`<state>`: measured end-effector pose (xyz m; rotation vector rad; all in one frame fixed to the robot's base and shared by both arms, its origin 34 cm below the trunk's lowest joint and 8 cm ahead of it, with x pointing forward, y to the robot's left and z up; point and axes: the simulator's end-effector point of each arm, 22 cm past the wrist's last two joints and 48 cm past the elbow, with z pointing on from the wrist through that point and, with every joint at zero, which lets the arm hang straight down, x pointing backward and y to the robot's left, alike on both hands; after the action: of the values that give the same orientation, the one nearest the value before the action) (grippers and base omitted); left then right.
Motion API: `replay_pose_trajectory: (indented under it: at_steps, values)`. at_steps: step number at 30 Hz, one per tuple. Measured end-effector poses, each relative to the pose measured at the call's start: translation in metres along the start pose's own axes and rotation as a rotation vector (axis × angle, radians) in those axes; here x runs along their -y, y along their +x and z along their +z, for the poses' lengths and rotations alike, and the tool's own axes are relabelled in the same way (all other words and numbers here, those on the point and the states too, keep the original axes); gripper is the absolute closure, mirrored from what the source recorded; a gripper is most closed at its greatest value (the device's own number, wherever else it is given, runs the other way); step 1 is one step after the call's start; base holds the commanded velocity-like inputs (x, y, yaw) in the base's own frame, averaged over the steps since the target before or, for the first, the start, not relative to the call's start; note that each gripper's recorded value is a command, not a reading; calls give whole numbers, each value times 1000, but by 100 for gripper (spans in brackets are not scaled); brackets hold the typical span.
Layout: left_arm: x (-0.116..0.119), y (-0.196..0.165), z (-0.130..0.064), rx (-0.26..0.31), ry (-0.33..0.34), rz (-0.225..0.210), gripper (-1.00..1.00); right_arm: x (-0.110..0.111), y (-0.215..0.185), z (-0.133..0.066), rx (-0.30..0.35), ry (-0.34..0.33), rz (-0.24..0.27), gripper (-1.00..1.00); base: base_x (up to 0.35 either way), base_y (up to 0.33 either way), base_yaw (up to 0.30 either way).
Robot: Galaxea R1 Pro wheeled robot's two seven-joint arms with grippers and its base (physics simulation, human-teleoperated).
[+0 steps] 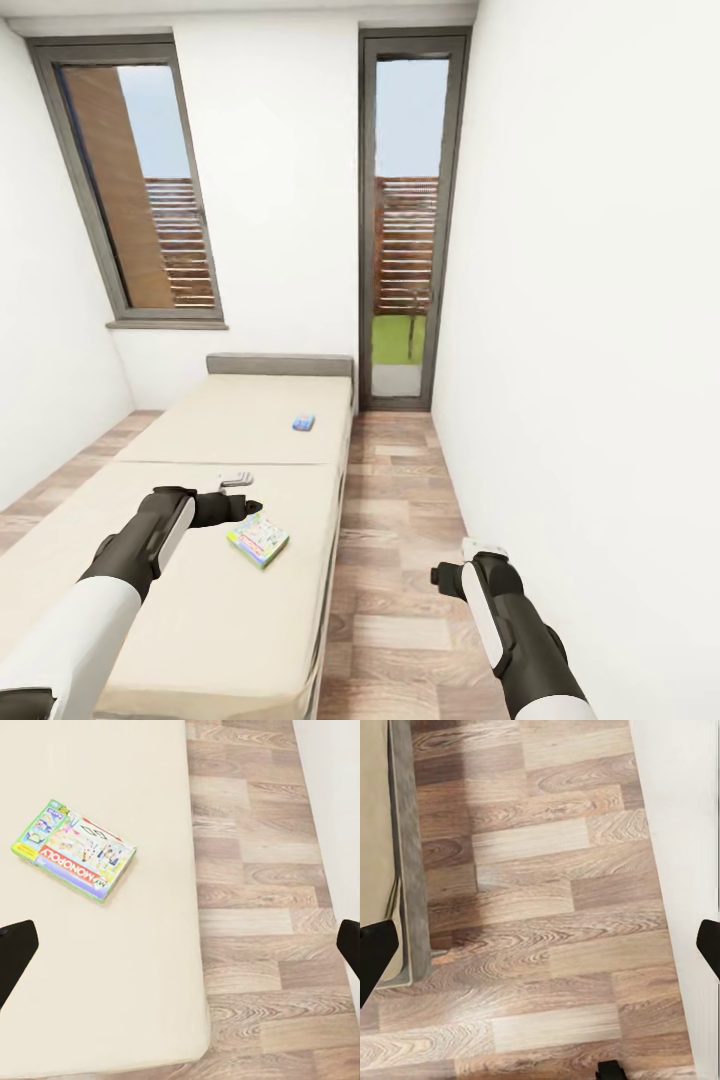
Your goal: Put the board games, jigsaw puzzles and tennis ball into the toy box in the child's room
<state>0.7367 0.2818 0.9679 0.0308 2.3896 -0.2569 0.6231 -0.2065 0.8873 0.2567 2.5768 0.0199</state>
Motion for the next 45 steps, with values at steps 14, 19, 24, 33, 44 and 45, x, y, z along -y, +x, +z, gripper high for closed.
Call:
replay_pose_trajectory:
  at_steps: [14,19,24,33,44,45]
  values:
    - [0,-1,0,2,3,-3,-100,0,0,0,0,-1,1,-100,93,28,-18]
    - [1,-2,-2,6,6,-1,-100,0,-1,-2,4,-2,2,-100,187,100,-195]
    - [2,-5,-4,12,6,3,-100,-1,-3,-3,8,-3,2,-100,164,28,-233]
    - [2,-6,-5,17,5,4,-100,-1,-4,-5,11,-5,2,-100,111,-3,-106]
    - [2,-7,-6,18,6,1,-100,-2,-4,-5,12,-6,1,-100,92,13,-2]
    - [2,-7,-6,18,7,1,-100,-2,-4,-5,12,-6,1,-100,116,43,0]
